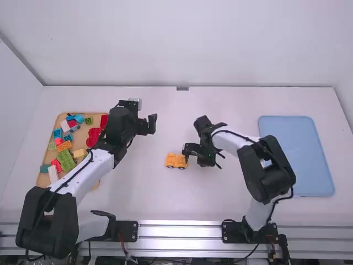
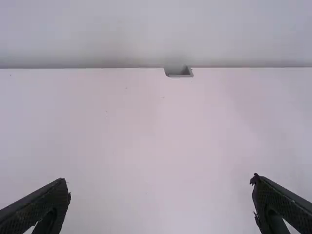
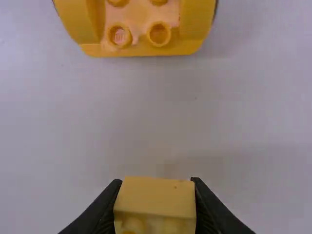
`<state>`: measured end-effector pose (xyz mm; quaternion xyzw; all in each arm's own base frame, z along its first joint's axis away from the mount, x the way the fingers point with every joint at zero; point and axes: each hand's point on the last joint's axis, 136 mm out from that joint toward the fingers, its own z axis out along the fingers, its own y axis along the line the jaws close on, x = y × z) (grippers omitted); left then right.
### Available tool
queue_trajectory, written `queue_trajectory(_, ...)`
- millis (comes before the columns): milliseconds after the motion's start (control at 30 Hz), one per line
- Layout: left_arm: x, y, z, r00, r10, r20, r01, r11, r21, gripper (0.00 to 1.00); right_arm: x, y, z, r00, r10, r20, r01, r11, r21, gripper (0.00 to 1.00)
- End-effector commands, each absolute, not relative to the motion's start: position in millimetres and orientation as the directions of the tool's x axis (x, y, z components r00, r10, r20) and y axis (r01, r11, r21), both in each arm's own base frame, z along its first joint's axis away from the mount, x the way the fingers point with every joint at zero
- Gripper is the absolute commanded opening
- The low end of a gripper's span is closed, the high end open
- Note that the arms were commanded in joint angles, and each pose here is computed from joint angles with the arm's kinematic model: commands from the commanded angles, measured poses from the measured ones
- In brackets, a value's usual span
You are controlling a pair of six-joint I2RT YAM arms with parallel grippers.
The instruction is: Assemble lego blocks to make yellow taxi
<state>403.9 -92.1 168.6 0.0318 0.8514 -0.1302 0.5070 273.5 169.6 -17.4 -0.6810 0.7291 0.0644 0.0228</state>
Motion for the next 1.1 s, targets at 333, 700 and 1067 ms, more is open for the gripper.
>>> queue_trajectory(333,404,-87,174,-0.462,-0.052,-0.885,0.191,0.969,-0.156,0.99,287,174,-24,-0.068,-0.993,-0.092,-0.996,0.062,0.071,0.98)
queue_trajectory(700,401,-88,170,-0.481,-0.048,-0.875,0.191,0.969,-0.158,0.99,315,192,92,-0.131,-0.932,-0.337,-0.990,0.143,-0.012,0.98)
queue_trajectory(1067,353,-140,146,-0.219,0.518,-0.827,0.764,0.618,0.185,0.99,320,140,126,-0.147,-0.772,-0.619,-0.965,0.249,-0.082,0.98)
